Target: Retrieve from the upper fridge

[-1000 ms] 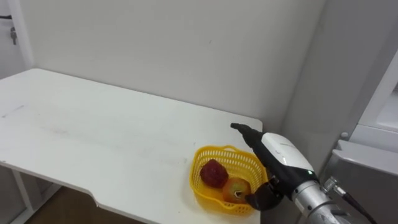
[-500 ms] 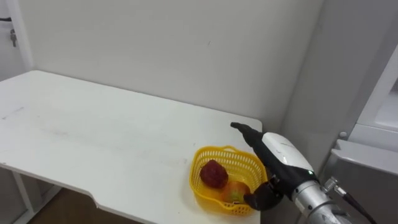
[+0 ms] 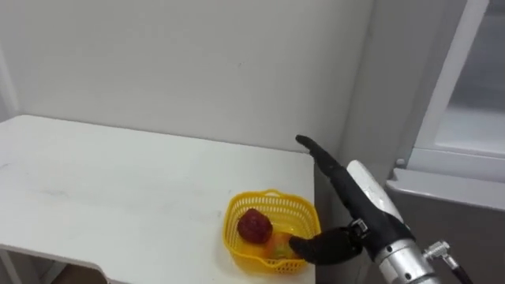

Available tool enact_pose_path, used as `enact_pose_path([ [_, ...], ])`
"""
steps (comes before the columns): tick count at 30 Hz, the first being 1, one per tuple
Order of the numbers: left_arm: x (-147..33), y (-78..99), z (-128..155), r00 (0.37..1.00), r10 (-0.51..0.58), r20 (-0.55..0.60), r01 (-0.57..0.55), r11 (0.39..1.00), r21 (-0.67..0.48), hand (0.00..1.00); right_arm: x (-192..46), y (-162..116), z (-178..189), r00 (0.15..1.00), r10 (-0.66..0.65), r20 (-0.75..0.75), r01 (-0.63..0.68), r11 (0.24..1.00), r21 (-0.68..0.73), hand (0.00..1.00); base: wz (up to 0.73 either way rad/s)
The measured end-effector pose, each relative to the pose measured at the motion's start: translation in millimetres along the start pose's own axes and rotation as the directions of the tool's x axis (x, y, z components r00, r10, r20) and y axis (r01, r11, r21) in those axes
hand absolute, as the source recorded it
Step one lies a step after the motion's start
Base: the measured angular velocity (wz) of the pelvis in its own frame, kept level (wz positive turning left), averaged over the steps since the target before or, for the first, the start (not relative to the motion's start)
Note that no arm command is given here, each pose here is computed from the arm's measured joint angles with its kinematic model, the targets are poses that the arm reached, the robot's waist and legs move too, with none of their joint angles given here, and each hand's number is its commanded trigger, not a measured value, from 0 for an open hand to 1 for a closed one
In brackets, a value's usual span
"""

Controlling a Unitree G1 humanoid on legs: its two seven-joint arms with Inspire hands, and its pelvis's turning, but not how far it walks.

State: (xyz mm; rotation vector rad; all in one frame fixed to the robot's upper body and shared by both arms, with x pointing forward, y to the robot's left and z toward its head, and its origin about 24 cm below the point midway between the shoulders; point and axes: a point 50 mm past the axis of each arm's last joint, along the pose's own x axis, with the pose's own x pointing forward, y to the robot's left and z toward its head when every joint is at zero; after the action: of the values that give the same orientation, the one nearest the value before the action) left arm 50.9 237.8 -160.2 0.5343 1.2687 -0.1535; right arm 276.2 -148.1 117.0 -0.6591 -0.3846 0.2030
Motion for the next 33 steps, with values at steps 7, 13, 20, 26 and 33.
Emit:
enact_pose_path([
  [7, -1.1, -3.9, -3.2, 1.0, 0.021, -0.002, -0.021, 1.0, -0.006, 0.0, -25.1, 11.0, -5.8, 0.998, -0.019, -0.056, 0.025, 0.993, 0.113, 0.0, -0.09],
  [13, -1.2, -4.2, -2.8, 0.999, 0.033, 0.0, -0.033, 0.999, -0.007, 0.0, -31.3, 12.5, 2.8, 0.999, -0.033, -0.035, 0.038, 0.987, 0.156, 0.0, -0.09],
  [20, 0.4, 0.3, 8.3, 0.996, 0.069, 0.051, -0.068, 0.998, -0.012, 0.0, -55.4, 20.9, -4.1, 0.996, -0.009, -0.093, 0.025, 0.984, 0.175, 0.0, -0.14],
  [26, 0.3, 0.3, 7.7, 0.996, 0.074, 0.05, -0.074, 0.997, -0.011, 0.0, -73.5, 30.3, -13.6, 0.985, 0.06, -0.16, -0.023, 0.975, 0.222, 0.0, -0.04],
  [33, 0.2, -0.4, 7.4, 0.996, 0.07, 0.05, -0.07, 0.998, -0.011, 0.0, -80.5, 34.6, -17.8, 0.978, 0.097, -0.185, -0.048, 0.966, 0.256, 0.0, 0.0],
])
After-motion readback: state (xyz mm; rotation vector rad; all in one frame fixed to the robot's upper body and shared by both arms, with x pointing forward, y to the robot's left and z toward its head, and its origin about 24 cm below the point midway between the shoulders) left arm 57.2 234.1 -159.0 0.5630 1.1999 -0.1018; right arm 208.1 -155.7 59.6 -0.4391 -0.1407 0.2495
